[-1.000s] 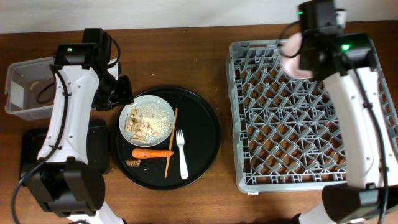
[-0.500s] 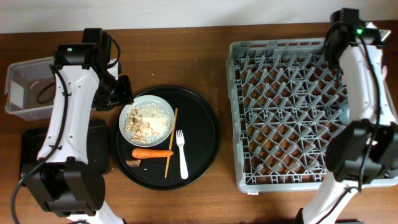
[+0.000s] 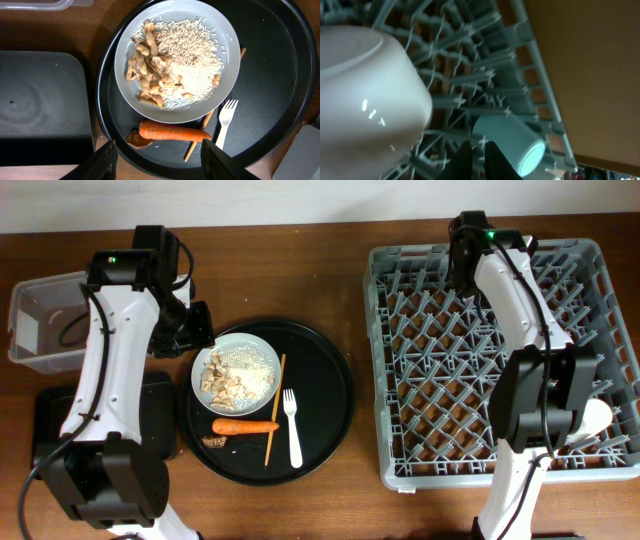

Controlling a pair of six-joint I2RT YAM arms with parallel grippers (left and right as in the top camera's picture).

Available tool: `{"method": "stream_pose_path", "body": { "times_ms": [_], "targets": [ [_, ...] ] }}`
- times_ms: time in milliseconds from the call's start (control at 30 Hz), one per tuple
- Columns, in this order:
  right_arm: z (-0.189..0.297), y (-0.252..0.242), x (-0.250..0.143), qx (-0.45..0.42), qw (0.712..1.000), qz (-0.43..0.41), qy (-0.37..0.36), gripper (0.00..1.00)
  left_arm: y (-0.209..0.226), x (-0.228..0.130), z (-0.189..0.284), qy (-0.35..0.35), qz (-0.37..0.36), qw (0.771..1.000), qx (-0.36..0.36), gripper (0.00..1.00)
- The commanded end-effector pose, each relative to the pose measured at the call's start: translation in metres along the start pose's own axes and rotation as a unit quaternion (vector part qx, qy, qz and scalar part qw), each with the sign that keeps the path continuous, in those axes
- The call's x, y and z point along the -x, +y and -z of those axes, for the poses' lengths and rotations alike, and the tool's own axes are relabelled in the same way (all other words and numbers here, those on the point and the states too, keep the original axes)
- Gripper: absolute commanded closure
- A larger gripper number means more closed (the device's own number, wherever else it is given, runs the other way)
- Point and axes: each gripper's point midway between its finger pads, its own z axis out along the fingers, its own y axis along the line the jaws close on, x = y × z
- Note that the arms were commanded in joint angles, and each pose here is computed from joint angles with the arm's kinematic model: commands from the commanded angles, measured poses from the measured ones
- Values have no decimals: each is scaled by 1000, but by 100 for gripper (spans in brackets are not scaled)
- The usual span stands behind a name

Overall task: Sort waste into correct bins and load items into the dishwasher rack
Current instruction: 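Carry the pink bowl into the rack's upper right with the right gripper, then grasp the white fork with the left gripper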

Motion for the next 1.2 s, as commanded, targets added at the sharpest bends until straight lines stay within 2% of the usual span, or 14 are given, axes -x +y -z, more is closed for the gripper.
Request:
{"method": "stream_pose_path", "body": {
  "times_ms": [0, 67, 133, 267, 333, 400, 467, 500, 600, 733, 1167],
  "targets": [
    [-2, 20, -18, 47, 998, 14, 40, 85, -2, 0, 13, -19, 2, 1000, -7, 47],
    [3, 23, -31, 71, 995, 29, 69, 82, -2, 0, 13, -19, 2, 1000, -7, 47],
    [12, 17, -34, 83, 994, 7, 76, 82, -2, 0, 13, -19, 2, 1000, -7, 47],
    [62, -30, -26, 136, 989, -47, 43, 81, -1, -1, 13, -17, 2, 1000, -7, 43],
    [94, -53, -32, 186, 980, -58, 31, 67, -1, -2, 13, -16, 2, 1000, -6, 43],
    [130, -39, -42, 309, 951, -3, 29, 63, -1, -2, 13, -15, 2, 1000, -6, 43],
    [181, -14, -66, 461, 884, 74, 41, 56, -1, -4, 13, -11, 3, 1000, -5, 42],
    [200, -4, -82, 505, 854, 108, 58, 54, 0, -5, 13, -8, 3, 1000, -4, 42],
    [220, 11, -112, 513, 838, 166, 79, 50, 1, -8, 13, -3, 3, 1000, -2, 42],
    [242, 26, -128, 519, 826, 207, 68, 46, 1, -11, 13, 4, 4, 1000, -1, 42],
    [266, 38, -149, 532, 807, 248, 65, 44, -17, -19, 10, 15, -17, 1000, -16, 42]
  ]
}}
